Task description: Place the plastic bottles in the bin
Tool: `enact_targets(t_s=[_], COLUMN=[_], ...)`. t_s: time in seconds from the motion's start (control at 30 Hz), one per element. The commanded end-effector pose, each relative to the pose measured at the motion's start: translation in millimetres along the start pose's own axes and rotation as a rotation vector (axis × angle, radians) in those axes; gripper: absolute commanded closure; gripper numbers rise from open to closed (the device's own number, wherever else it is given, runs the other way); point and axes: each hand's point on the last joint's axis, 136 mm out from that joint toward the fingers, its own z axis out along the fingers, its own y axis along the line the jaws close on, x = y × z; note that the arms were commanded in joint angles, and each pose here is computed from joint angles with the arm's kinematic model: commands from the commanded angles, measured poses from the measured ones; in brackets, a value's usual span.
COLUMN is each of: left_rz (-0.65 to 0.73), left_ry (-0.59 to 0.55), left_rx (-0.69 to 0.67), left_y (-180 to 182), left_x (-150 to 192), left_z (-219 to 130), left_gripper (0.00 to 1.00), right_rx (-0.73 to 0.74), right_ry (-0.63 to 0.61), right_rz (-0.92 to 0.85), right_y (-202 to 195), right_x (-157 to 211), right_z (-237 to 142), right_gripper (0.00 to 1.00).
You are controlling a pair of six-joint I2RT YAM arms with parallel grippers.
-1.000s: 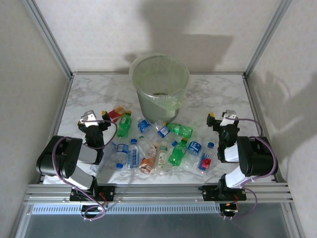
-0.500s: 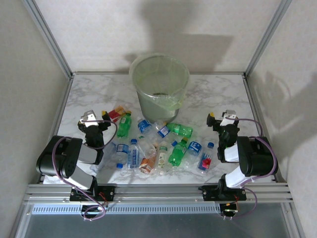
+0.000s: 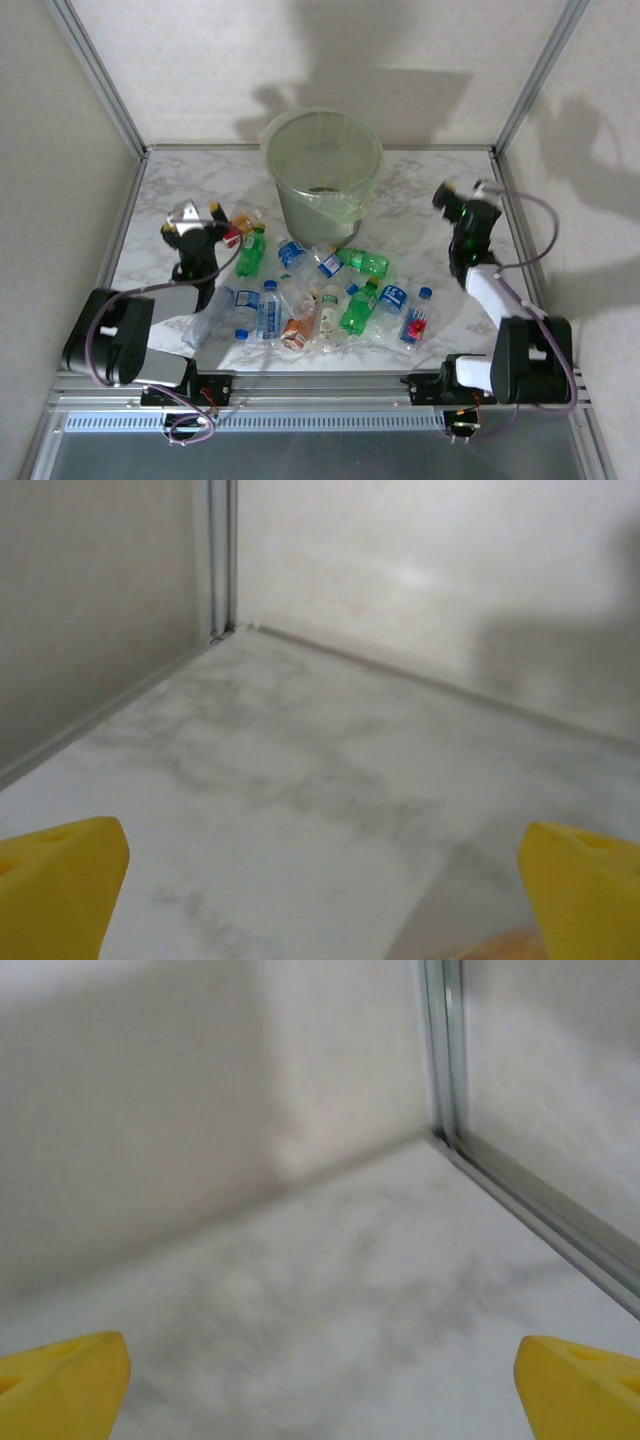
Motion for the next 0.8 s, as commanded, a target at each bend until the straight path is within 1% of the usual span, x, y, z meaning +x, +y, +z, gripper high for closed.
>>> enact_targets(t_s=[0.0, 0.03, 0.07, 0.13, 0.23, 0.3, 0.37, 0.43, 0.53, 0.7, 0.77], left_rz=[-0.22, -0.306, -0.355, -0.399, -0.377, -0.356, -0.336, -0.33, -0.342, -0.334, -0.337], left_ry=[0.049, 0.074, 0.101, 0.168, 0.244, 0.287, 0.319, 0.343, 0.351, 0.356, 0.362], left_rx=[-0.079, -0.034, 0.012, 0.117, 0.25, 0.312, 0.356, 0.372, 0.343, 0.331, 0.341], left_y=[-1.1, -10.4, -19.8, -46.6, -82.0, -99.4, -112.7, -120.9, -118.7, -117.7, -119.6], left_x=[-46.6, -54.6, -58.9, -64.4, -61.5, -53.4, -44.9, -37.8, -39.0, -43.6, -45.2], left_z=[-7.1, -11.1, -15.1, -29.1, -54.5, -70.2, -83.6, -91.9, -93.5, -93.6, -94.7], left_gripper=[0.01, 0.01, 0.01, 0.01, 0.03, 0.05, 0.07, 0.08, 0.09, 0.09, 0.1], right_rx=[0.166, 0.201, 0.248, 0.341, 0.453, 0.516, 0.535, 0.51, 0.48, 0.52, 0.501], right_ry=[0.359, 0.406, 0.448, 0.548, 0.689, 0.752, 0.796, 0.861, 0.945, 1.018, 1.049], right_rz=[0.228, 0.238, 0.235, 0.176, 0.035, -0.039, -0.066, -0.045, -0.006, -0.043, -0.053], right_y=[-31.7, -33.6, -36.1, -36.2, -35.8, -39.5, -39.8, -37.3, -35.3, -49.6, -50.4], right_x=[66.4, 74.3, 79.7, 92.1, 110.8, 121.2, 131.2, 147.2, 168.0, 193.8, 205.9], right_z=[-37.6, -48.1, -59.2, -86.3, -126.0, -151.1, -170.3, -184.6, -199.3, -216.3, -217.3], right_gripper=[0.01, 0.01, 0.01, 0.01, 0.04, 0.07, 0.09, 0.13, 0.19, 0.21, 0.22])
